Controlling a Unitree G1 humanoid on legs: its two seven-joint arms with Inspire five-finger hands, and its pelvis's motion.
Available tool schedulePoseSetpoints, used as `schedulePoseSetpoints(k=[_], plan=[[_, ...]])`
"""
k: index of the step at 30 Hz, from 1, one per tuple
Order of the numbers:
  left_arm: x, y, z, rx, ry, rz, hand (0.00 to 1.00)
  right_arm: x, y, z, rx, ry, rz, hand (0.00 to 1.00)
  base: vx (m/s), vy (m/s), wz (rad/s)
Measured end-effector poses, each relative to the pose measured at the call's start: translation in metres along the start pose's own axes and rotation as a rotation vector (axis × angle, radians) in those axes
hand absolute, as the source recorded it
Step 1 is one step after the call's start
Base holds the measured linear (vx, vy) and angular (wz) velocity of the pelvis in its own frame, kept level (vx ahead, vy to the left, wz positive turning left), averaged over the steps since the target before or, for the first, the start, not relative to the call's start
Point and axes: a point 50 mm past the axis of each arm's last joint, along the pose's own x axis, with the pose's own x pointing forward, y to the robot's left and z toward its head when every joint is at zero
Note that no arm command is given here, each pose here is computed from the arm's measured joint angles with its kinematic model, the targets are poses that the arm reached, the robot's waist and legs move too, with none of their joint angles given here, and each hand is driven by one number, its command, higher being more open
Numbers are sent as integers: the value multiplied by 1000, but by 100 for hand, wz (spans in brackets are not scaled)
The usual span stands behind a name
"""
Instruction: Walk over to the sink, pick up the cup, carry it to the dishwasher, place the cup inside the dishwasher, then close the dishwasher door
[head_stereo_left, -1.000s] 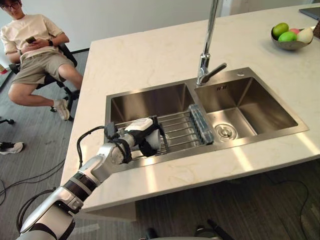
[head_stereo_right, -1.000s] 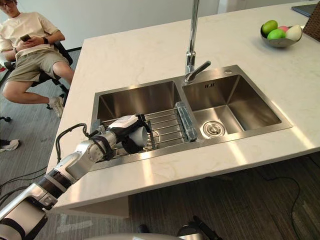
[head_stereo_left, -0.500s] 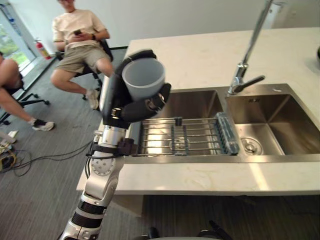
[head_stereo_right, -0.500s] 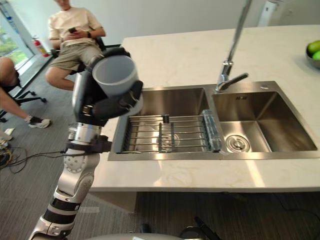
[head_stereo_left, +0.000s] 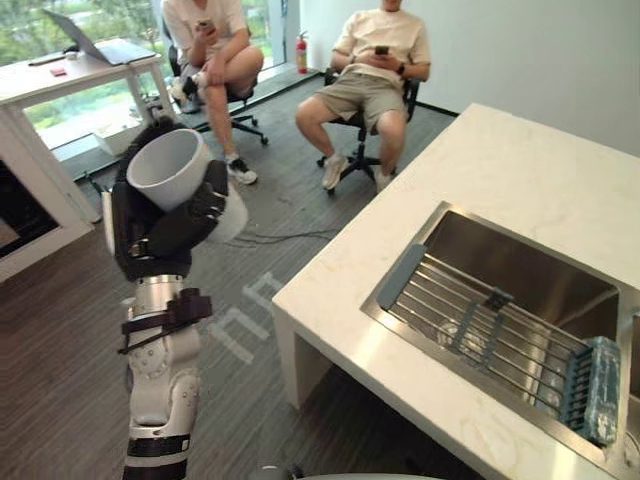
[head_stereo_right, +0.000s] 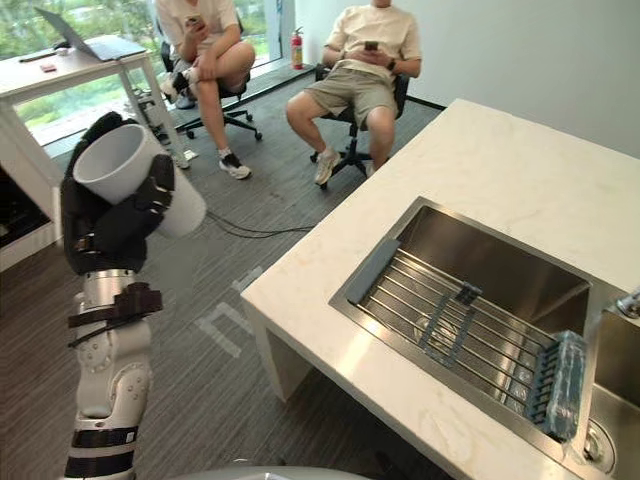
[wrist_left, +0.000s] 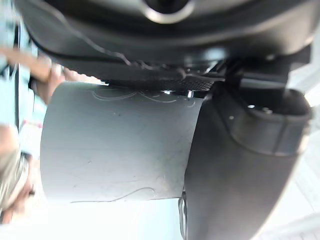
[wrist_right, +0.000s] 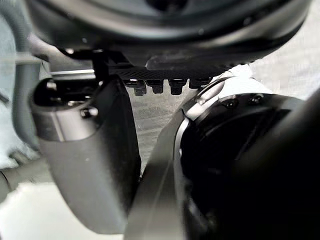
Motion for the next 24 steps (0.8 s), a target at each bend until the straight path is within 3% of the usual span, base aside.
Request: schedulePoseSetpoints(k=[4,8,11,14,19,24], plan=[[-5,1,-1,-9,17,-20,0,2,-3,13,-85,28,-6,100,-93,-183,125],[-8,-13,-6,-51,21,-130,0,-6,-17,-3,93,-15,-66,100,-143,-132,216],[-9,-45,-13,-109,39,-263,0,-9,-27,2,92,-9,-101,100,10,136,211],[-7,-62,-13,-120,39,-322,0,-8,-29,10,52,21,-108,100,132,335,193],[-10,-48,-14,-82,81,-213,0,-4,-26,21,-27,36,-109,100,-49,314,82],[-21,-51,-15,-94,149,-243,0,0,-19,30,-100,31,-80,100,-141,222,32]])
